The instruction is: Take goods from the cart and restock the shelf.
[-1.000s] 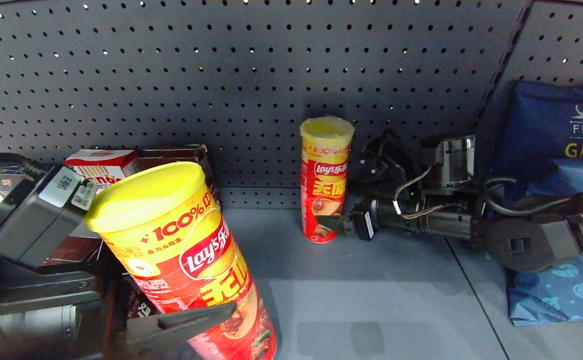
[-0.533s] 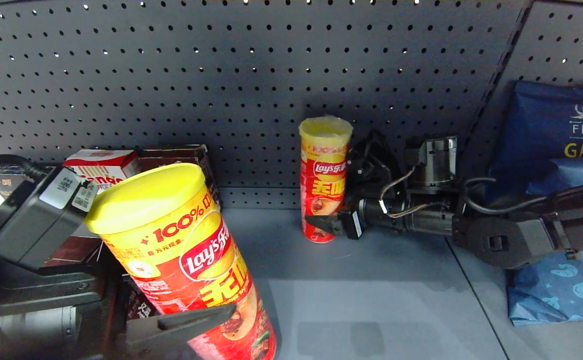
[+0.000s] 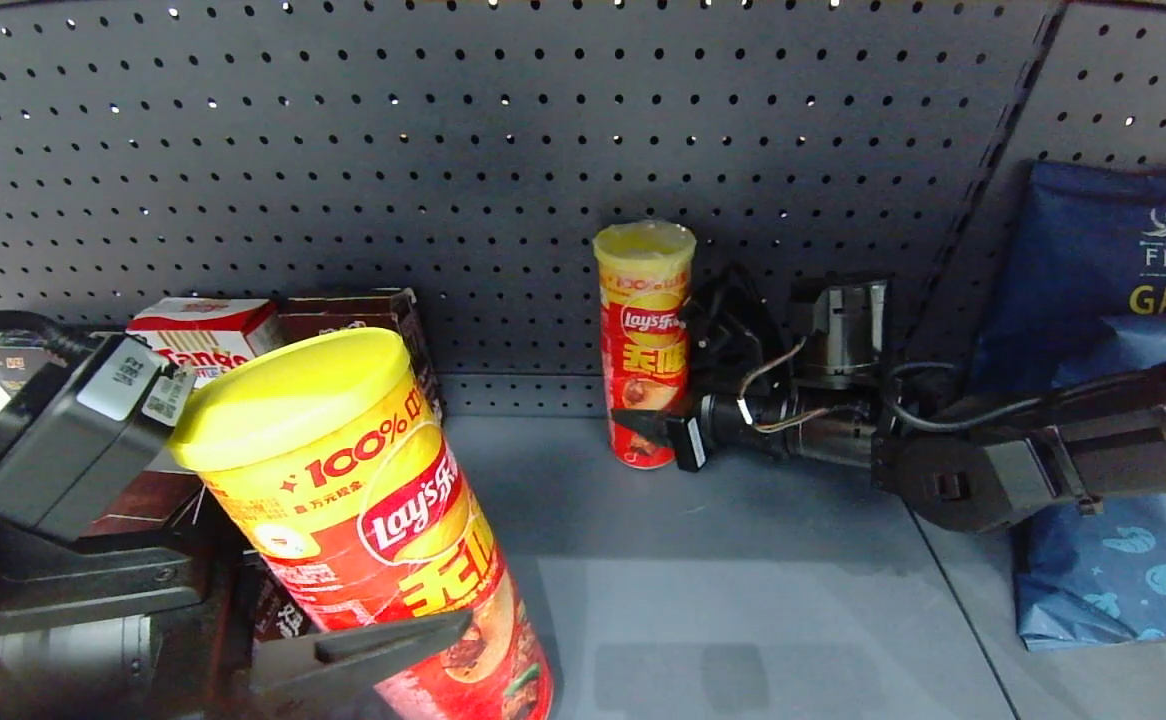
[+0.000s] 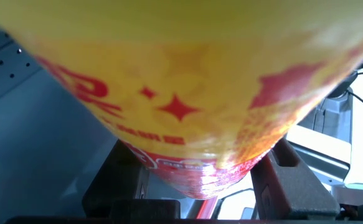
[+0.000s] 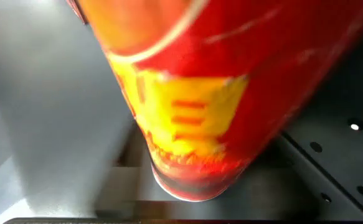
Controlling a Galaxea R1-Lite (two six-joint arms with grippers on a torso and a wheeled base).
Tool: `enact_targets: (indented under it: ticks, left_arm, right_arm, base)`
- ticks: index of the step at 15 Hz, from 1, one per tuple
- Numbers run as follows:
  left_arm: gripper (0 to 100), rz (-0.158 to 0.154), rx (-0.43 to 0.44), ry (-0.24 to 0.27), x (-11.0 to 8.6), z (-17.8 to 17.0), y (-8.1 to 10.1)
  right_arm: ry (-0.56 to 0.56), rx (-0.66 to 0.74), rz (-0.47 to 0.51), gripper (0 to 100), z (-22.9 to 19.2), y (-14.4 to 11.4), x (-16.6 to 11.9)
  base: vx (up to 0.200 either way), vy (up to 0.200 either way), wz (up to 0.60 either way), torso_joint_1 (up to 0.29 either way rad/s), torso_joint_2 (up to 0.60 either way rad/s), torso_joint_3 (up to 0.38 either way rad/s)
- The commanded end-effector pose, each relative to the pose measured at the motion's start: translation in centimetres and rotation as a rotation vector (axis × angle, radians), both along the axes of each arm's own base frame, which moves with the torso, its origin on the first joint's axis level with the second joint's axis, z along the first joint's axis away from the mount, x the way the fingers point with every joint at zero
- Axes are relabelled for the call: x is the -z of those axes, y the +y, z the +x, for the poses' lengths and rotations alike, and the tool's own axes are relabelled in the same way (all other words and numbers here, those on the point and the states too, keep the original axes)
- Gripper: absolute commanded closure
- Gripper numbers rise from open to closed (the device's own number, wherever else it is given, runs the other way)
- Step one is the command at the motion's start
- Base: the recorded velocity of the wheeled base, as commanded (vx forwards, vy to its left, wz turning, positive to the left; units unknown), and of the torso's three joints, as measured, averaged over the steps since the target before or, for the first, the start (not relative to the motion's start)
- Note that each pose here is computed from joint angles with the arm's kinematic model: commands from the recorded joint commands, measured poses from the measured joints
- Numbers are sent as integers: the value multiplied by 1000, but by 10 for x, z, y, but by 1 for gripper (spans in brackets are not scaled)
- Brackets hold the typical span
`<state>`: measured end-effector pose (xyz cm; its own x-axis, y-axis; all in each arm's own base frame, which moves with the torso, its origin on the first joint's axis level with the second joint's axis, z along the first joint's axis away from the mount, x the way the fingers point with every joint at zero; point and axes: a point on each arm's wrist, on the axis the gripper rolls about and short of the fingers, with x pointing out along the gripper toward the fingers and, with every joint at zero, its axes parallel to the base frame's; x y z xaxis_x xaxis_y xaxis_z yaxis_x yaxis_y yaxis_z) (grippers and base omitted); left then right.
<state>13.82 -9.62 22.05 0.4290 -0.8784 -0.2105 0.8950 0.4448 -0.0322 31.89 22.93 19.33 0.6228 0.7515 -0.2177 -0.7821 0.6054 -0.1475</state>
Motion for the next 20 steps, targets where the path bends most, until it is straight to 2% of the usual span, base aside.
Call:
enact_targets:
  ticks: [1,4,5,8,11,17,20]
  left_arm:
    - [100,1,0,1,0,0,0]
    - [100,-1,1,-2,0,0,0]
    - [100,-1,3,-2,0,0,0]
    - [100,1,1,-2,0,0,0]
    - [100,-1,1,-5,-1,0,0]
    - [100,1,-2,-2,0,0,0]
    - [100,0,-3,-1,0,0,0]
  right_arm:
    - [-1,-2,1,100,-5,0,-4]
    - [-14,28,9,100,-20,-10,-22]
    - [-14,75,9,100,-30,-14,-25]
    - [7,92,33,100,-57,-20,-28]
    - [-22,98,83,100,-85,-22,-22]
    - [11,80,112,100,-138,-21,5]
    - [28,44,95,100,-155,-22,24]
  base:
    - [0,0,0,0,0,0]
    - [0,0,0,0,0,0]
    - [0,0,0,0,0,0]
    - [0,0,0,0,0,0]
    - [0,0,0,0,0,0]
    - [0,0,0,0,0,0]
    - [0,0,0,0,0,0]
